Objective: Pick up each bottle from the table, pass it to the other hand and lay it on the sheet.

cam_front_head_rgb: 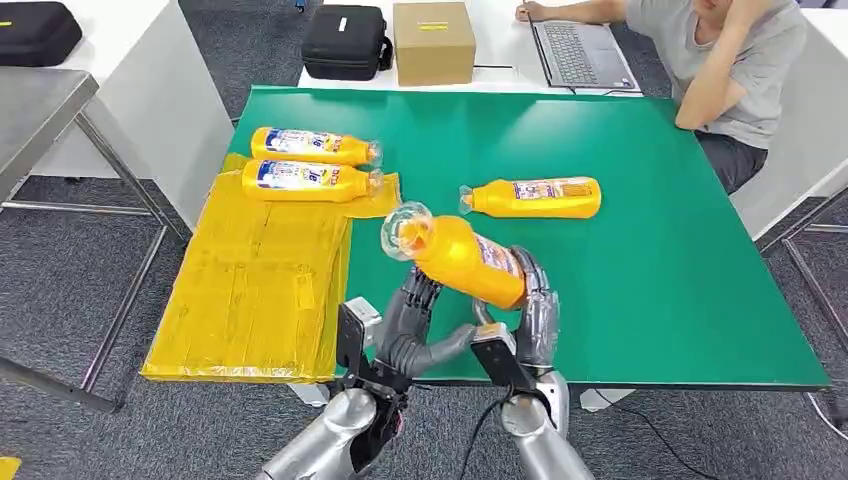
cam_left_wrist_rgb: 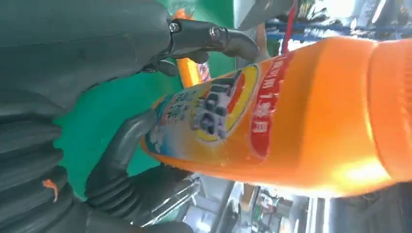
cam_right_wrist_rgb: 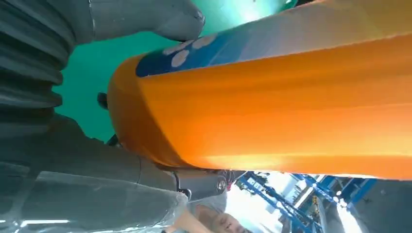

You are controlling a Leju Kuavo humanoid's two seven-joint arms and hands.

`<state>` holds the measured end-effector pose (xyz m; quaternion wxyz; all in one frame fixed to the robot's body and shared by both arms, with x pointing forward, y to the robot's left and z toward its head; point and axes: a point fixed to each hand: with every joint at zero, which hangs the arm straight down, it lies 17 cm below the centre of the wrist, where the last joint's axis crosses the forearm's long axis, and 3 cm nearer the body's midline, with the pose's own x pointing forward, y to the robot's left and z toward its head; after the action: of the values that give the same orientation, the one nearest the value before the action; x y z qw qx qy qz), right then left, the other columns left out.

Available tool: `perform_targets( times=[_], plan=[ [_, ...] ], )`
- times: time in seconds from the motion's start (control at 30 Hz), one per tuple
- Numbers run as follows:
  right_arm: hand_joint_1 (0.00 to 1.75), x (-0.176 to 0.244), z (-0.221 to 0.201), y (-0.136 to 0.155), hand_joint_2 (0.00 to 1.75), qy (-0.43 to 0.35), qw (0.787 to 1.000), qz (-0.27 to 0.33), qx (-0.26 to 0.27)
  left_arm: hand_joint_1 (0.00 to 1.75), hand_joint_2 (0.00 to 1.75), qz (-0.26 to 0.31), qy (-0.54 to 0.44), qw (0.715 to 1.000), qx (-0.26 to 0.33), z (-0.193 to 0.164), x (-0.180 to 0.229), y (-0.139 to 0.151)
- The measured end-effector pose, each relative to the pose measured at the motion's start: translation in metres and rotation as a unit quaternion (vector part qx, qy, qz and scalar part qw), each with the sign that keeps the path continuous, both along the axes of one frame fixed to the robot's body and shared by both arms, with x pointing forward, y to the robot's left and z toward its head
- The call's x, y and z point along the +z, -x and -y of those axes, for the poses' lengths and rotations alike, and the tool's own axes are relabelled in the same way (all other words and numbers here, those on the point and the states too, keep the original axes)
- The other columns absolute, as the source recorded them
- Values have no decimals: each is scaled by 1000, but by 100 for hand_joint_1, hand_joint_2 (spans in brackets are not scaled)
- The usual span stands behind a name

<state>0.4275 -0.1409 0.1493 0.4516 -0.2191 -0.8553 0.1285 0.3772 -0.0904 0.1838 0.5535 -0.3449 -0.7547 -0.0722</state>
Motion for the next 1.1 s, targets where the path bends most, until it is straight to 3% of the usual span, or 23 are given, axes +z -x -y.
perform_targets(
  times=[0.4, 1.1],
  plan=[
    [175, 11, -26, -2, 175, 32, 999, 19, 21, 0, 175, 17, 6, 1000, 25, 3, 27, -20],
    [175, 4, -55, 2, 175, 70, 996, 19, 51, 0, 175, 28, 2, 997, 71, -10, 28, -29]
  ],
)
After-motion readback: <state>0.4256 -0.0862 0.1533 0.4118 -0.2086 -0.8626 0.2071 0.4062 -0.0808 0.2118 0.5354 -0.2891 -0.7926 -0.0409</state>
